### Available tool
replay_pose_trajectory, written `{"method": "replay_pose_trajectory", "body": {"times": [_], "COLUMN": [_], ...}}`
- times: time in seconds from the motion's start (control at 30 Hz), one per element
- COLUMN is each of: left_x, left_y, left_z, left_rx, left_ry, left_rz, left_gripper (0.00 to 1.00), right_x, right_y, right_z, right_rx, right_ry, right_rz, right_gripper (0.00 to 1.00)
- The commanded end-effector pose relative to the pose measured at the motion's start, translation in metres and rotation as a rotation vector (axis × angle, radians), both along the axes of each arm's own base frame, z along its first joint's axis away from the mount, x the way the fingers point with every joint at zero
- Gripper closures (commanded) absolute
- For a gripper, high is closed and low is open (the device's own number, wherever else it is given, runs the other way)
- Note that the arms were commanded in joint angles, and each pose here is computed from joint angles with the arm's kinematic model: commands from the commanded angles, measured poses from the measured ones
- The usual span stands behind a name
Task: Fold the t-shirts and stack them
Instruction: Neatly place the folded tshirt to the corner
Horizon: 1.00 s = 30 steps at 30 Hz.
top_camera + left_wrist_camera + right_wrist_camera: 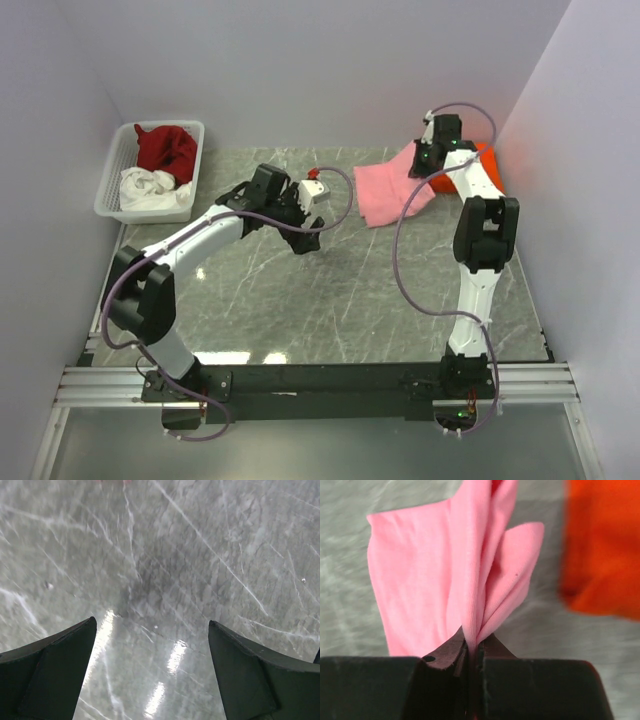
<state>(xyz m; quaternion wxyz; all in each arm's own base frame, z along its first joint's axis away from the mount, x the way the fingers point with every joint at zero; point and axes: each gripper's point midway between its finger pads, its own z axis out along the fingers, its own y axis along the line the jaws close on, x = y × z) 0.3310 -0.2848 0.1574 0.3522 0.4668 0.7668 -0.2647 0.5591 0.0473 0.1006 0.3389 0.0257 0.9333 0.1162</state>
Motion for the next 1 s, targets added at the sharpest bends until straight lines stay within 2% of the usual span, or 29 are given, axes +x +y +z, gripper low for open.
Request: {"method": "replay_pose_trajectory", "body": {"times": [0.0,0.27,0.5,0.7,0.97], "left_x": [0.001,0.013,0.021,0.024,0.025], "left_y": [0.003,-0.002,-0.003,-0.004,-0.01], "left_z": [-0.012,-0.026,-0.034,-0.038,-0.042], "left_rx": [0.016,0.037,0.061,0.062,0.042], "left_ry": [0.094,0.145,0.163,0.17,0.191], "left_rz": [0.085,0.108,0.136,0.139,0.142], "left_gripper": [0.01,0.01,0.01,0.0,0.0], "right_x": [0.025,0.058,0.069,0.067,0.051], "right_y": [-0.042,-0.08,-0.093,-0.097,-0.094], "right_z": [0.045,0.111,0.14,0.171,0.188], "right_rx": [-0.168,-0.272,-0.342,-0.358,-0.337], "right_ry": [-0.119,-0.308,-0.393,-0.45,-0.445], "right_rz": [0.049,0.009,-0.025,-0.046,-0.045], "right_gripper": [1.0,1.0,1.0,1.0,1.0]}}
